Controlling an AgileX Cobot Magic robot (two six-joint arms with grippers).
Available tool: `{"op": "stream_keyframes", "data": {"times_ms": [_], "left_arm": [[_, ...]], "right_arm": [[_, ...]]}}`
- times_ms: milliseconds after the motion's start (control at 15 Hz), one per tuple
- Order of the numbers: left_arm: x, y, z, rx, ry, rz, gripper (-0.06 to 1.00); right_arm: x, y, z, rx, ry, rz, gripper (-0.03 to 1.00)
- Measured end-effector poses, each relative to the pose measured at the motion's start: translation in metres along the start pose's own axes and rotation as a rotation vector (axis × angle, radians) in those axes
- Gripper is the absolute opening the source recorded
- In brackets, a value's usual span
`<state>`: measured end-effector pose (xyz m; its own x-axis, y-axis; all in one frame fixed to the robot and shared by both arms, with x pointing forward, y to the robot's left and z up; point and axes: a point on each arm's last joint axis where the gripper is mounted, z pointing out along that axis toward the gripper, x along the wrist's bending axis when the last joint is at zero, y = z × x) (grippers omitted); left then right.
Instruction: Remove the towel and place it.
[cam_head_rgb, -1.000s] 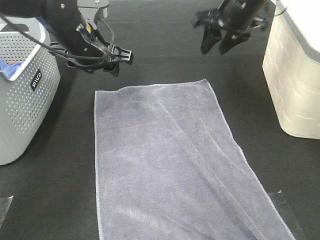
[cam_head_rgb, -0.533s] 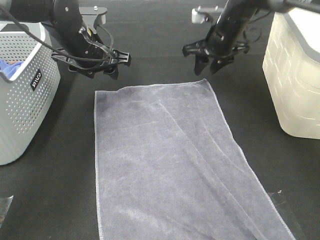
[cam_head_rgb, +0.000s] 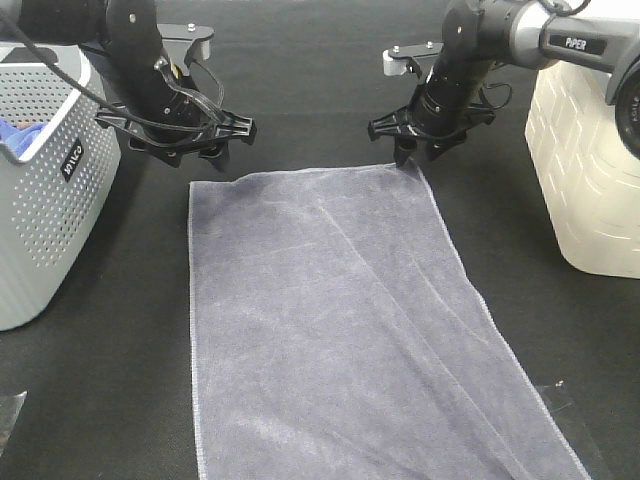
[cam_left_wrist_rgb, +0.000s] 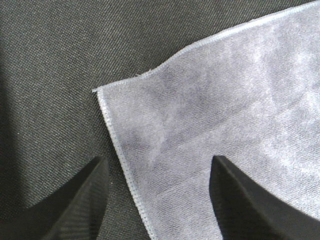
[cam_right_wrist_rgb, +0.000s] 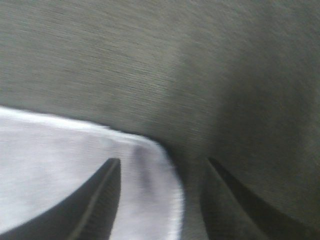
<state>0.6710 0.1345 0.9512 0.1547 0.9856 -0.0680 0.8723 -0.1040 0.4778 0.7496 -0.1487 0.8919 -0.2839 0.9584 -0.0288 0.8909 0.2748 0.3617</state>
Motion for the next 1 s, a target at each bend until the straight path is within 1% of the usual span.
{"op": "stream_keyframes", "data": {"times_ms": [333, 467, 667, 800, 867, 1000], "left_arm": [[0.0, 0.0, 0.0, 0.0, -0.001, -0.001, 0.57], [0.0, 0.0, 0.0, 0.001, 0.0, -0.001, 0.57], [0.0, 0.0, 0.0, 0.004, 0.001, -0.001, 0.57], [0.0, -0.001, 0.0, 0.009, 0.002, -0.001, 0.57], [0.0, -0.001, 0.0, 0.013, 0.003, -0.001, 0.57], [0.0, -0.001, 0.0, 0.015, 0.004, -0.001, 0.57]], "right_arm": [[0.0, -0.006, 0.016, 0.025, -0.004, -0.003, 0.51], [0.001, -0.007, 0.021, 0.028, -0.001, 0.0, 0.49], [0.001, -0.007, 0.023, 0.018, 0.004, 0.005, 0.33], [0.001, -0.006, 0.023, 0.014, 0.013, 0.009, 0.14], [0.003, -0.006, 0.023, 0.014, 0.019, 0.006, 0.0], [0.003, -0.006, 0.023, 0.015, 0.02, 0.007, 0.0]]}}
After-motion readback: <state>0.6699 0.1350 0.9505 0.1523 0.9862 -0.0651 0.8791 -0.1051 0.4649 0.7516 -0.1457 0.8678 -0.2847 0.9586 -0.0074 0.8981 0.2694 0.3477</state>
